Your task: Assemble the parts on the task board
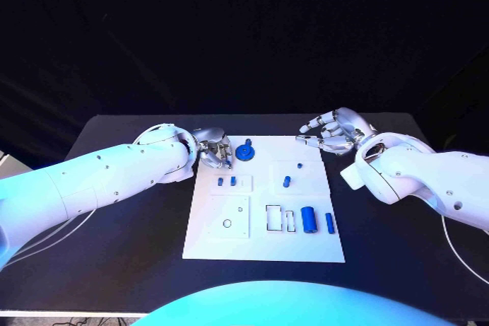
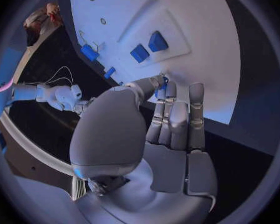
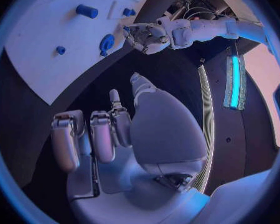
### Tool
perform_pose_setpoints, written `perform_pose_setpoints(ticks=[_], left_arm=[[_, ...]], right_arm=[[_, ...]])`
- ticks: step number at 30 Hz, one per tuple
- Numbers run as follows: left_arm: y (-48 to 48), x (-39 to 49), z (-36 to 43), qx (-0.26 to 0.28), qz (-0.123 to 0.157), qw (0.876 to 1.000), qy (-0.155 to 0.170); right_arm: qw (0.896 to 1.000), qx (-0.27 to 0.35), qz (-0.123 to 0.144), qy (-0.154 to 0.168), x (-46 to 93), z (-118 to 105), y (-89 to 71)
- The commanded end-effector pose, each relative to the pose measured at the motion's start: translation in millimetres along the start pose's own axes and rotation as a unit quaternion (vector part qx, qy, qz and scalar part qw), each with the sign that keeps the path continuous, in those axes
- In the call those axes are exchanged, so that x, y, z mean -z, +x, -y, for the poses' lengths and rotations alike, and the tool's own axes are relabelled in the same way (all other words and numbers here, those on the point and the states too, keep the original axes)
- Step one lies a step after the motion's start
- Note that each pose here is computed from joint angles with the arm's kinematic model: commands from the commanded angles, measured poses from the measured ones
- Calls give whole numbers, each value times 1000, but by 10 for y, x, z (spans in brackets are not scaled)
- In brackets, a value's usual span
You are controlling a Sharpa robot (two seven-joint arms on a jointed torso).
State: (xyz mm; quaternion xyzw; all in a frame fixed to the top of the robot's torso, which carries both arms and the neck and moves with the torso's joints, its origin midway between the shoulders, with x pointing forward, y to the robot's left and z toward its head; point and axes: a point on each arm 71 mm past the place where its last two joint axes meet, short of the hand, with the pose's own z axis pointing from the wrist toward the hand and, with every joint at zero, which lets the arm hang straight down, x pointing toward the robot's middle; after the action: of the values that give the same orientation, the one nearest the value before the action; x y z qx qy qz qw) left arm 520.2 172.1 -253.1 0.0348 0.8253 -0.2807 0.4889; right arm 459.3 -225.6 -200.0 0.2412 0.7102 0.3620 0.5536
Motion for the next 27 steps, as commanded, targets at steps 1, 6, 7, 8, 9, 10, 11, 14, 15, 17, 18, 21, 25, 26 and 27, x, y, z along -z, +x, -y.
perform_pose_setpoints(ticks=[1, 6, 7, 8, 9, 10, 11, 14, 15, 17, 18, 21, 25, 26, 27], left_arm=[[23, -10, 22, -5, -14, 1000, 1], [45, -18, 41, -6, -21, 1000, 1], [49, -18, 44, -5, -22, 1000, 1], [52, -18, 46, -5, -23, 1000, 1], [54, -17, 47, -5, -24, 1000, 1], [56, -17, 48, -5, -25, 1000, 1], [58, -17, 49, -4, -25, 1000, 2], [62, -16, 49, -3, -27, 1000, 2], [63, -15, 49, -3, -27, 1000, 2], [66, -15, 47, -3, -29, 1000, 0], [68, -15, 45, -4, -30, 1000, -1], [70, -16, 42, -7, -32, 999, -3], [73, -19, 46, -9, -33, 999, -3], [74, -21, 48, -10, -33, 999, -3], [76, -23, 52, -10, -33, 999, -3]], right_arm=[[1000, 2, -3, -6, 1, -9, 9], [1000, 2, -3, -6, 0, -11, 10], [1000, 2, -3, -6, 0, -10, 10], [1000, 2, -3, -6, 0, -10, 10], [1000, 2, -3, -6, -1, -10, 9], [1000, 2, -3, -6, -1, -9, 9], [1000, 2, -3, -6, -1, -9, 9], [1000, 2, -3, -6, -1, -9, 9], [1000, 2, -3, -6, -1, -9, 9], [1000, 2, -3, -6, -1, -9, 10], [1000, 2, -3, -6, -2, -9, 10], [1000, 2, -3, -6, -1, -9, 10], [1000, 2, -3, -6, -2, -8, 10], [1000, 2, -3, -6, -2, -8, 11], [1000, 2, -3, -6, -2, -9, 11]])
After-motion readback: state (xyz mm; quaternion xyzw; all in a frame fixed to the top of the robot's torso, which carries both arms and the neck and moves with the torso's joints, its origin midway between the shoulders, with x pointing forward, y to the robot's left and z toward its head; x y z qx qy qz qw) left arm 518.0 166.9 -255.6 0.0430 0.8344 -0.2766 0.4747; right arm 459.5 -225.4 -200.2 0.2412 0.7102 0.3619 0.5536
